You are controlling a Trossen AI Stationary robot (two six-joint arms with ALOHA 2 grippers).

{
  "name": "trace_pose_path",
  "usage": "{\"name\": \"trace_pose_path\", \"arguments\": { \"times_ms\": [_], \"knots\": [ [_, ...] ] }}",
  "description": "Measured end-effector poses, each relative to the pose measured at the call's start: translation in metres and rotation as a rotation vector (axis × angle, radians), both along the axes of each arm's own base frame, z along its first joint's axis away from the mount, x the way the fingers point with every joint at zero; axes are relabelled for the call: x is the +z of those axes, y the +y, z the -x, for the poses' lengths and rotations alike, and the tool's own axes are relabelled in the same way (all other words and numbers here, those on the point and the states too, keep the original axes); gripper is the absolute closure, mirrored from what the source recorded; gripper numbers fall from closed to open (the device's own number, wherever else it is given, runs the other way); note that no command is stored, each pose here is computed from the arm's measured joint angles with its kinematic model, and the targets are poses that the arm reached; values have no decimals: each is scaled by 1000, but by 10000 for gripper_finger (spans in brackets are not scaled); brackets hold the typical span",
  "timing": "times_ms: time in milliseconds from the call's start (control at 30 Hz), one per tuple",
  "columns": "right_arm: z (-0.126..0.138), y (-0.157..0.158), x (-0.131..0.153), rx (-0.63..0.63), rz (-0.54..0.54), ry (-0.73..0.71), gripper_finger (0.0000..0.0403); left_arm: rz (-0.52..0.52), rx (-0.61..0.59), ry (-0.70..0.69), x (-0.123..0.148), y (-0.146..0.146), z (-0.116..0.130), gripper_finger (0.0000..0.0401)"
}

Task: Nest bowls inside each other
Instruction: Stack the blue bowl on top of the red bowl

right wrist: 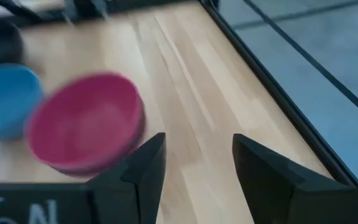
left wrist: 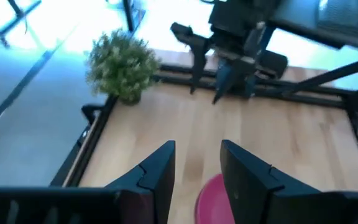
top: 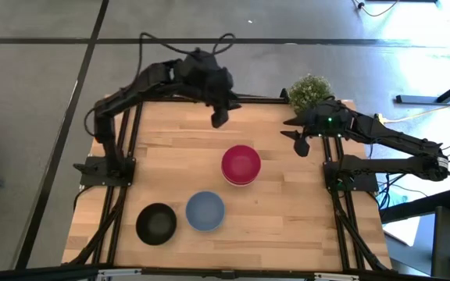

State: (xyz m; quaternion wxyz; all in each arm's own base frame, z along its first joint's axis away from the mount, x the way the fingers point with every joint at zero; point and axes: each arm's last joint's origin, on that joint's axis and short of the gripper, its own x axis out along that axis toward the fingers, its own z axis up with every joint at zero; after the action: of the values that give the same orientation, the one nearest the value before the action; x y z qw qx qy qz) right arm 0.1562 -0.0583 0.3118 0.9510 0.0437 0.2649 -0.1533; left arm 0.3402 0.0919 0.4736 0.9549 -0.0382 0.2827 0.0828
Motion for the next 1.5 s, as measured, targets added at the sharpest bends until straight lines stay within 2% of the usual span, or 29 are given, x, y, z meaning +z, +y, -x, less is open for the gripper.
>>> {"name": "trace_pose_path", "arguments": {
  "times_ms": [133, 267, 400, 600, 733, 833, 967, 1100, 1333, 1500],
  "knots": [
    [-4, 1, 7, 58, -21, -97, 217, 3, -19, 18, -4, -11, 10, 279],
    [-5, 1, 8, 62, -36, -103, 217, 7, 1, -1, -20, -16, 18, 279],
    [-4, 1, 7, 57, -46, -102, 217, 14, 17, -105, -35, -19, 37, 279],
    [-5, 1, 8, 44, -64, -121, 217, 138, 4, -192, -72, -33, 72, 280],
    [-5, 0, 8, 8, -72, -123, 217, 197, -30, -185, -102, -48, 87, 280],
    [-5, -1, 8, -15, -62, -121, 217, 217, -106, -197, -112, -60, 93, 280],
    [-6, -1, 9, -28, -84, -136, 217, 249, -293, -180, -118, -82, 96, 280],
    [-6, -1, 9, -41, -106, -149, 217, 232, -353, -146, -129, -99, 96, 280],
    [-6, -1, 10, -57, -134, -161, 217, 214, -229, 45, -190, -104, 106, 280],
    [-6, -1, 10, -69, -159, -173, 217, 297, -166, 81, -205, -102, 119, 280]
  ]
}}
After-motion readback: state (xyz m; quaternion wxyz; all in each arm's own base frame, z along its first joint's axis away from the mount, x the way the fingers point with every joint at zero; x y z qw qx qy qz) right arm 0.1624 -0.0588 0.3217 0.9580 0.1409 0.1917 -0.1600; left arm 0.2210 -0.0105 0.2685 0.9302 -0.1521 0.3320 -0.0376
